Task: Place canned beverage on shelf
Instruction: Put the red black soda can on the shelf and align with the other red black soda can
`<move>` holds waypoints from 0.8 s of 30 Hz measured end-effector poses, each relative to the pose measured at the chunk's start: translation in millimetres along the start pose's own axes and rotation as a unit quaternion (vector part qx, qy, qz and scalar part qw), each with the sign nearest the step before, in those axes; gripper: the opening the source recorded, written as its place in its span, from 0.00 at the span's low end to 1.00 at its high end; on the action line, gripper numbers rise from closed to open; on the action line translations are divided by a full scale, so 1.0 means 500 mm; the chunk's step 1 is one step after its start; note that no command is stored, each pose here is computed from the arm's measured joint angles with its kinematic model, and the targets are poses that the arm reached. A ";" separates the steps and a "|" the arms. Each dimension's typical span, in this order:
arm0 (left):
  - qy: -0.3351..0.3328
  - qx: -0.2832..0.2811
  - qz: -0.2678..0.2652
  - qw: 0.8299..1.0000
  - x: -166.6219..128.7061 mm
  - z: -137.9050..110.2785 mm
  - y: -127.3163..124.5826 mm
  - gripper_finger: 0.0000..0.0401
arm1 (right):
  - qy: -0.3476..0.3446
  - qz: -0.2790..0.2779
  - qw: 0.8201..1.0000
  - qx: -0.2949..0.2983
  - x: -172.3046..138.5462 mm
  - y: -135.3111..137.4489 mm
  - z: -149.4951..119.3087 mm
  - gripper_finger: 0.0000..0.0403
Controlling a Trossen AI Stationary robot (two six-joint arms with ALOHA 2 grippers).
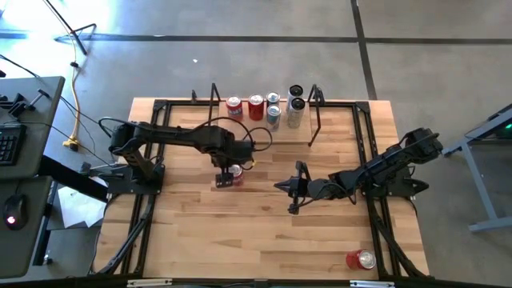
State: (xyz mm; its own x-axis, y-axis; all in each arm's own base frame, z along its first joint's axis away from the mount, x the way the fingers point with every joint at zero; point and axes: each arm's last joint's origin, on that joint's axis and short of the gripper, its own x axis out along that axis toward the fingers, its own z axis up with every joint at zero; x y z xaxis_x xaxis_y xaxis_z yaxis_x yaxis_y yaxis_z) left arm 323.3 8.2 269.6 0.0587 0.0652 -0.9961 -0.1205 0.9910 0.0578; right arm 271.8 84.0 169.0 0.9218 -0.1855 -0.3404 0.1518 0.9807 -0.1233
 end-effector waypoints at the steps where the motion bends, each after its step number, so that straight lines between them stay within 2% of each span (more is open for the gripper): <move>1: 0.007 -0.004 0.005 1.000 0.000 -0.003 0.000 0.84 | 0.000 0.001 1.000 0.000 0.000 0.000 0.000 0.00; 4: -0.014 -0.003 0.039 0.999 -0.013 -0.008 -0.011 0.84 | 0.000 0.007 1.000 0.000 0.000 0.001 0.000 0.00; 8: -0.091 0.006 0.084 0.992 -0.052 -0.016 -0.038 0.84 | 0.000 0.013 1.000 -0.003 -0.003 0.007 0.000 0.00; 12: -0.187 0.012 0.106 0.977 -0.102 -0.038 -0.070 0.84 | -0.007 0.015 1.000 -0.007 -0.010 0.023 0.008 0.00; 15: -0.262 0.009 0.102 0.960 -0.120 -0.071 -0.096 0.84 | -0.004 0.027 1.000 -0.014 -0.017 0.045 0.022 0.00; 18: -0.315 0.011 0.098 0.944 -0.114 -0.114 -0.118 0.84 | 0.032 0.040 0.999 -0.012 -0.024 0.071 0.040 0.00; 21: -0.358 0.003 0.095 0.929 -0.091 -0.159 -0.135 0.84 | 0.113 0.040 0.993 -0.003 -0.041 0.096 0.064 0.00; 24: -0.391 0.000 0.079 0.917 -0.059 -0.197 -0.151 0.84 | 0.189 0.034 0.981 0.033 -0.071 0.116 0.103 0.00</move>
State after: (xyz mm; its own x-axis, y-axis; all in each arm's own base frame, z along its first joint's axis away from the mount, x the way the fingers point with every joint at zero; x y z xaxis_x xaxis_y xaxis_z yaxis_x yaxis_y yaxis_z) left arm 233.3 -79.9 288.0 0.7335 0.2717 -0.6230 -0.1892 0.9620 0.1967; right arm 266.4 150.5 221.9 0.7341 -0.1167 -0.6690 0.1289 0.9912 -0.0314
